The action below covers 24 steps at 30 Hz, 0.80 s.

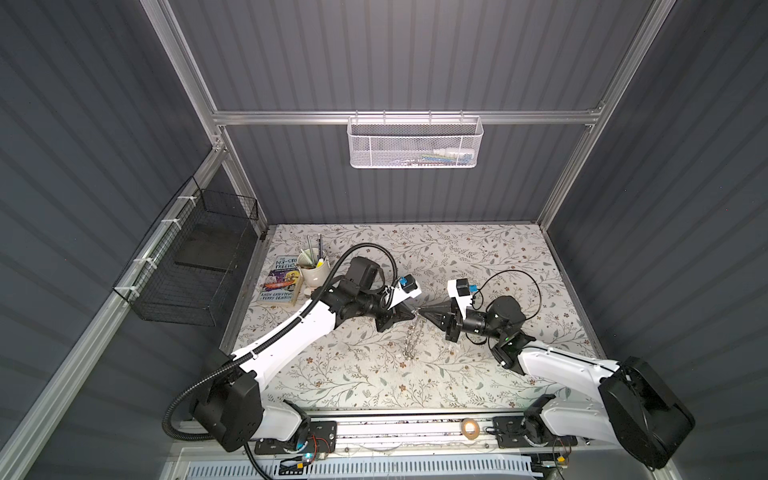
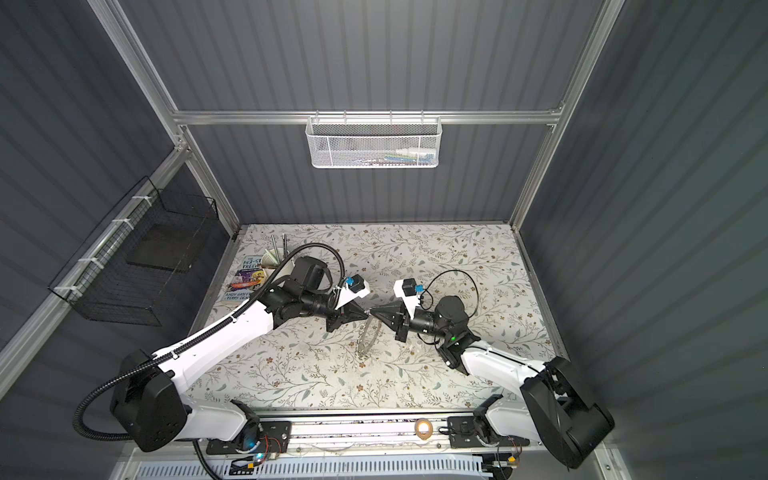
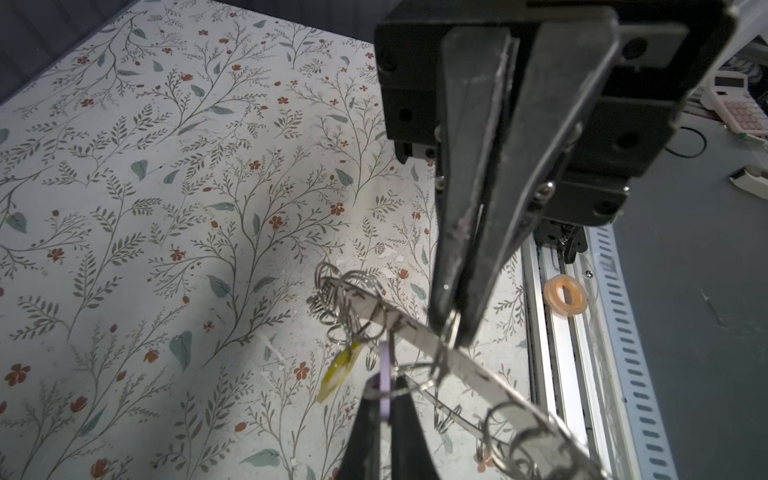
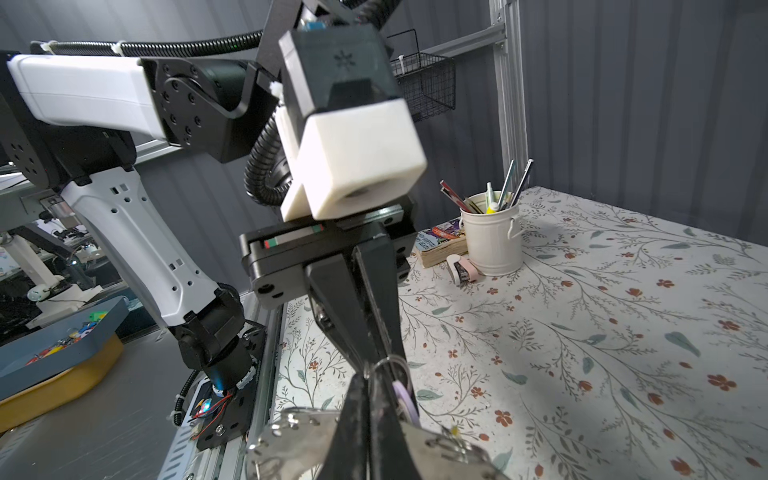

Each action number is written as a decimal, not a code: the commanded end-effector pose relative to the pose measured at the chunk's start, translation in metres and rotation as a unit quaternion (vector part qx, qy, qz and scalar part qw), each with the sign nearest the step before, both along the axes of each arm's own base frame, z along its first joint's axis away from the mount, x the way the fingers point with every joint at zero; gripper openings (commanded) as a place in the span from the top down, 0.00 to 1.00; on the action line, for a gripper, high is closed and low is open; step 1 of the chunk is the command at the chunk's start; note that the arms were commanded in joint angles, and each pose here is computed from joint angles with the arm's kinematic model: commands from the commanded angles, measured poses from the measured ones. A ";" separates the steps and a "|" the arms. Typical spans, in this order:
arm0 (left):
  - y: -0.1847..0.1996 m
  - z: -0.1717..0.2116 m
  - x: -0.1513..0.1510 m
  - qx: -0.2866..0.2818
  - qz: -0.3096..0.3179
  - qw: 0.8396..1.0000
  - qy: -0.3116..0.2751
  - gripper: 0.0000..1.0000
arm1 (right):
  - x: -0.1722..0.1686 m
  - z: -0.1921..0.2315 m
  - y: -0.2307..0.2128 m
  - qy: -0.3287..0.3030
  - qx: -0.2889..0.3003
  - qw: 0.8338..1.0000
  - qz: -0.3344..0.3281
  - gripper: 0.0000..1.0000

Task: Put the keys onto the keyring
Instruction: 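Open the left gripper and draw it back while the right gripper holds the plate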

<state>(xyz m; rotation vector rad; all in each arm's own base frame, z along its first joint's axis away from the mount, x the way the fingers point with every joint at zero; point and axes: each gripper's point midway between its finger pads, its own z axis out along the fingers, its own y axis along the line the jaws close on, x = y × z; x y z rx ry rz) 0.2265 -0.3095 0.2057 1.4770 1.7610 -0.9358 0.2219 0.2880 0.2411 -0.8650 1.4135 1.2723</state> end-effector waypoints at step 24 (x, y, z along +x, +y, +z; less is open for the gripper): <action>0.017 -0.003 0.013 -0.050 0.143 0.988 0.033 0.72 | -0.001 0.041 -0.003 -0.035 0.048 0.998 0.020 1.00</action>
